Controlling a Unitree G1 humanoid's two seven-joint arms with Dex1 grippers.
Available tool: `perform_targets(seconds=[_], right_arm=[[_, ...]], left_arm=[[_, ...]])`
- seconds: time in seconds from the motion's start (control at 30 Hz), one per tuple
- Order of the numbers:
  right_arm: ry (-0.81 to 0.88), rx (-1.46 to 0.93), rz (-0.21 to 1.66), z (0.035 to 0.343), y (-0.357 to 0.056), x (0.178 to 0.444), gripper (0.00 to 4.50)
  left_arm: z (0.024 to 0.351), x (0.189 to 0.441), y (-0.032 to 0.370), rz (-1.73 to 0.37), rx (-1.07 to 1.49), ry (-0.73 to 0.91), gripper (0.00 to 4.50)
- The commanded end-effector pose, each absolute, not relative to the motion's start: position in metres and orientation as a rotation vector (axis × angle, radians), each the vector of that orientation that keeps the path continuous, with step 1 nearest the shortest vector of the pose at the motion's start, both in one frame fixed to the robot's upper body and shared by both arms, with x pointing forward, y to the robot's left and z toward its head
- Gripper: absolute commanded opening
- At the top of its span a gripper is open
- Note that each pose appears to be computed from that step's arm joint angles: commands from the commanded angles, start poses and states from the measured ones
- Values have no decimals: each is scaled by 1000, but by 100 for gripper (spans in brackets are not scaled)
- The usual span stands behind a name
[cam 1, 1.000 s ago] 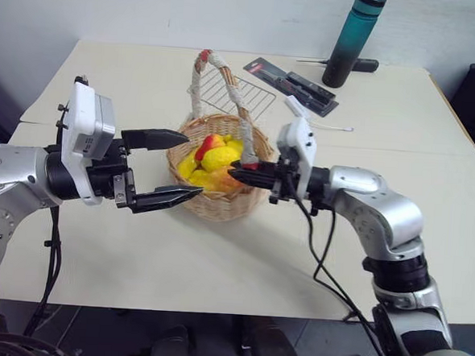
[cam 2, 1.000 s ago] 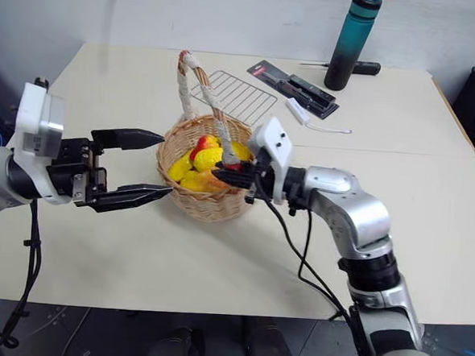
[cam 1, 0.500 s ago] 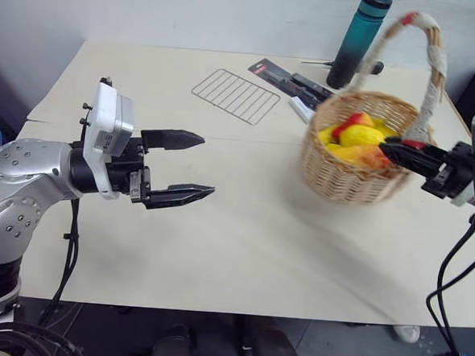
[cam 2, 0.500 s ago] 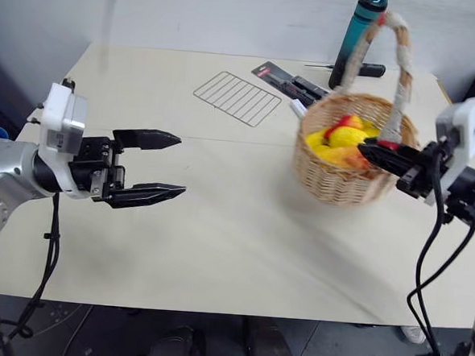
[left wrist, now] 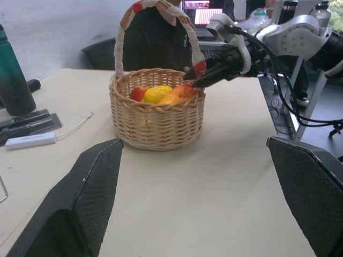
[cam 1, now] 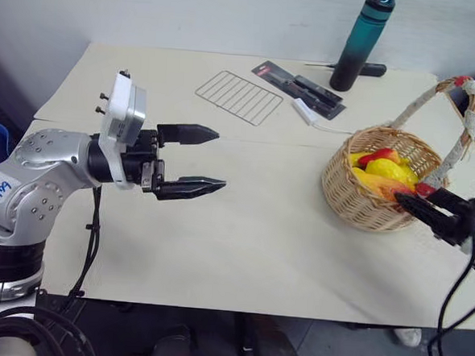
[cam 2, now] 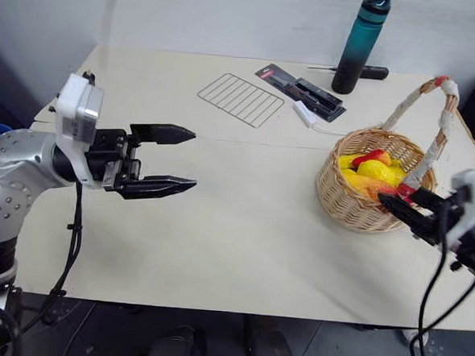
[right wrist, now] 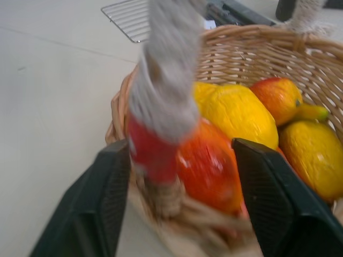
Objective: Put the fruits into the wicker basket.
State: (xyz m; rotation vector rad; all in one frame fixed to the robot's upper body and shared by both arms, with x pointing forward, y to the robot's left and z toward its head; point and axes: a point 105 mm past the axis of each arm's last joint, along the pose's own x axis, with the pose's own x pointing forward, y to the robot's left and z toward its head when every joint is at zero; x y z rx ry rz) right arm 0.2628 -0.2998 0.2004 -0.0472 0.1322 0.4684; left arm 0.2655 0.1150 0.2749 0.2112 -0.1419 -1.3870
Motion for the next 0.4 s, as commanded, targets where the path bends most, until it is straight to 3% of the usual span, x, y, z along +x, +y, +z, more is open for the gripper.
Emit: perform_targets(seconds=[0.03,0.07,0.13,0.23,0.33,0.4], right_arm=[[84,-191,515,246,-310,232,428],[78,-209,516,260,-317,224,449],[92,-247,500,284,-335,206,449],[200,-279,509,294,-354,184,449],[246,-303,458,298,-368,187,449],[238,-269,520,294,-356,191,449]], left_arm=[[280,265,116,-1407,239,-159,450],[280,266,118,-1410,243,-154,450],[279,268,121,-1422,271,-141,450],[281,274,126,-1438,321,-130,450],[288,280,130,-1434,329,-143,450],[290,283,128,-1436,318,-160,450]])
